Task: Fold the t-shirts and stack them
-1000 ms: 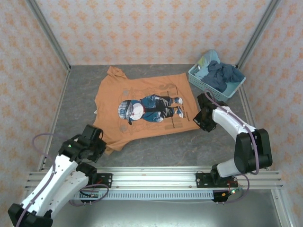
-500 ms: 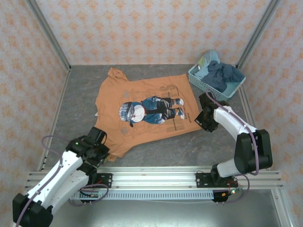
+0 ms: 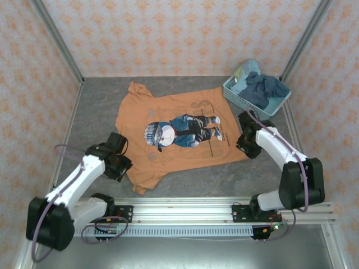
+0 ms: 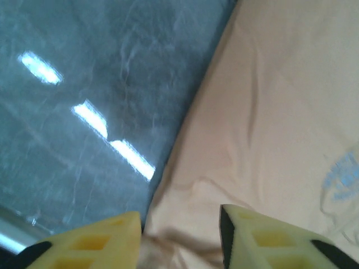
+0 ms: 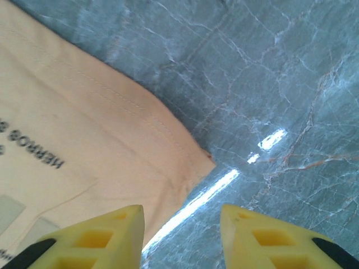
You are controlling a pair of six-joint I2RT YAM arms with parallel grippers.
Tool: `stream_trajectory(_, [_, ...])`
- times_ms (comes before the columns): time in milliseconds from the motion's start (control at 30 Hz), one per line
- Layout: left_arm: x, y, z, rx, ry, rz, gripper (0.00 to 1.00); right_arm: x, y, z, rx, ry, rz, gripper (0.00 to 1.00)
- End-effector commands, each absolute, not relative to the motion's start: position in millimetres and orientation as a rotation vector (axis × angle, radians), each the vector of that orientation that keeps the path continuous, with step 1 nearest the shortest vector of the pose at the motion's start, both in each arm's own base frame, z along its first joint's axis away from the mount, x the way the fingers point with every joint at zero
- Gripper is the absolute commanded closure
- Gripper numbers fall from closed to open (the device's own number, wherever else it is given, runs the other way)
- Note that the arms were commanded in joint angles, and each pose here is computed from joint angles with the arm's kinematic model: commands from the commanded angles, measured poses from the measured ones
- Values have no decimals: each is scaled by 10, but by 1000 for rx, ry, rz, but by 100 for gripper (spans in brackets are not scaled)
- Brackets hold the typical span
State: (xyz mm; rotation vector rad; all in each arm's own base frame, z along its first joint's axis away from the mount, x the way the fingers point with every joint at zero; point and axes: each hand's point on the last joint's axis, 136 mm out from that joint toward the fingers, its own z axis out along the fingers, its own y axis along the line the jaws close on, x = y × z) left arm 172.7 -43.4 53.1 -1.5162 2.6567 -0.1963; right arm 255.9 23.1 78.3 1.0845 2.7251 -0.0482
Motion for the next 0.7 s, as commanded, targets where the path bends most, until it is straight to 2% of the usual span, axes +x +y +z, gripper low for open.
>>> stream_trajectory(0, [2103,-373,490,-1492,2609,-208,68,2698,347,950,1001,2685,47,62])
stream_trajectory(100, [2203,-262,372,-1471,2684,-75,76,2802,514,882,976,2710,151,68])
stream_trajectory(300, [2447,12,92,-1487,2765,51,84,2974,732,620,957,2805,209,76])
stream_trajectory(667, [3409,589,31,-1426,2779,100,85,3411,897,103,1017,2925,118,77])
